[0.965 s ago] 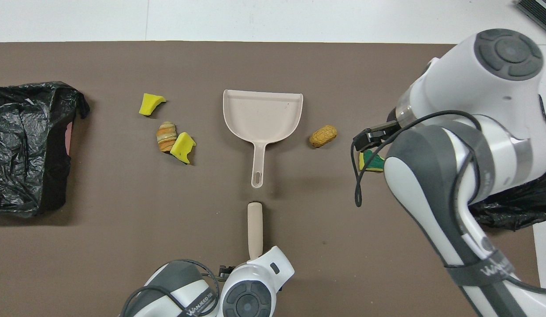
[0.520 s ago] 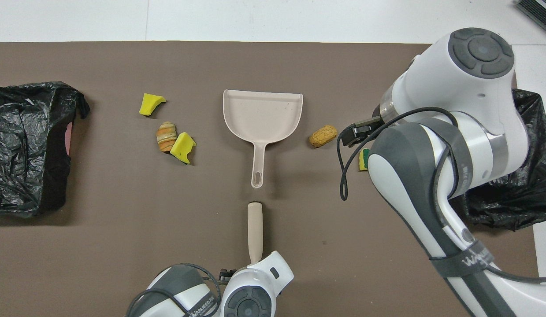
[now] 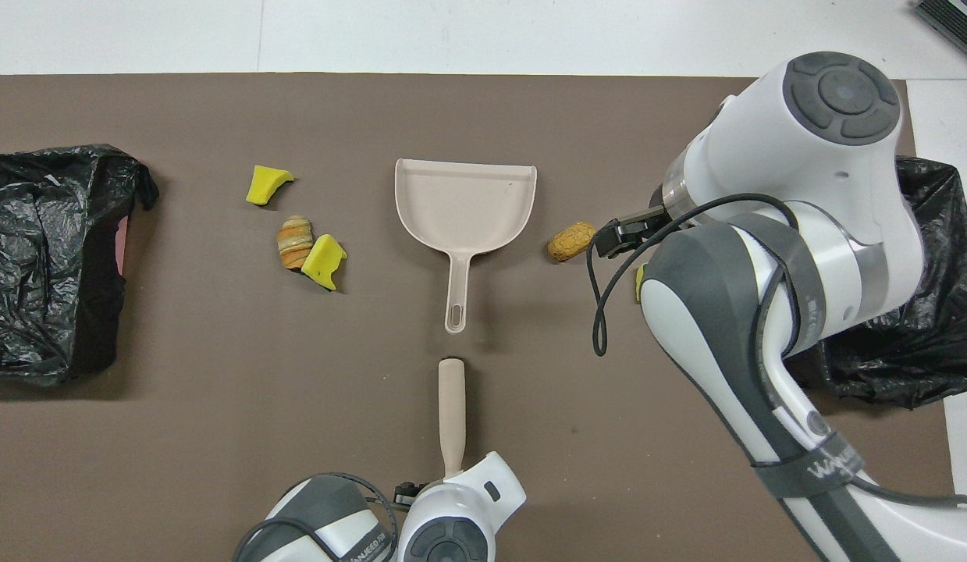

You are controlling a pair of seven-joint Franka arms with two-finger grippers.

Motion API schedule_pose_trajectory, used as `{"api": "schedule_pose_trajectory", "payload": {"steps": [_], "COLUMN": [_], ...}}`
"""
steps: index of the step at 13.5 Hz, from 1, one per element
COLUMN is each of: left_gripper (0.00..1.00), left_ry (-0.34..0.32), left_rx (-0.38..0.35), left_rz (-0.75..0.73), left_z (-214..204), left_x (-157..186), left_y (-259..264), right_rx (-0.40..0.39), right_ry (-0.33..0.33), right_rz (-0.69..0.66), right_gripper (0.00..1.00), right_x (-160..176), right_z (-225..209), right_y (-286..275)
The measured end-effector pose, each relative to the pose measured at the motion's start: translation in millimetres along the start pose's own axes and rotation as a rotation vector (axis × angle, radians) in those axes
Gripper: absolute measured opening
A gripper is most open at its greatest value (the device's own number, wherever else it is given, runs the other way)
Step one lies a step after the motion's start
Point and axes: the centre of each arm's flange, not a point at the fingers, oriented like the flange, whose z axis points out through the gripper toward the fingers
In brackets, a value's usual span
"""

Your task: Sweep and dump trash in bin

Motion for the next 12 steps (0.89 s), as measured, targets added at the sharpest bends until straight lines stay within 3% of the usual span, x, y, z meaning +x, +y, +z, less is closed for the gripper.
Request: {"api": "schedule_pose_trajectory", "payload": {"steps": [2, 5, 9, 12], "left_gripper": [0.66, 0.30, 0.26, 0.26], "left_ry": [-0.001, -0.003, -0.010, -0.083], "left_rx": [0.001, 0.002, 0.001, 0.040], "left_rz": [-0.002, -0.007, -0.037, -0.061], "left_z": [1, 2, -5, -34], "left_x": [0, 0, 13, 32], "left_y": [-1, -2, -14, -54], "right_rx": [0.002, 0.010, 0.012, 0.014], "right_ry": [0.005, 0.043, 0.042, 0.047], "right_rz": [0.004, 0.030, 0.035, 0.036], "right_gripper": [1.00, 1.00, 1.00, 1.00], "right_x": [0, 5, 8, 8], "right_z": [0, 2, 7, 7], "right_y": [-3, -21, -23, -24]}}
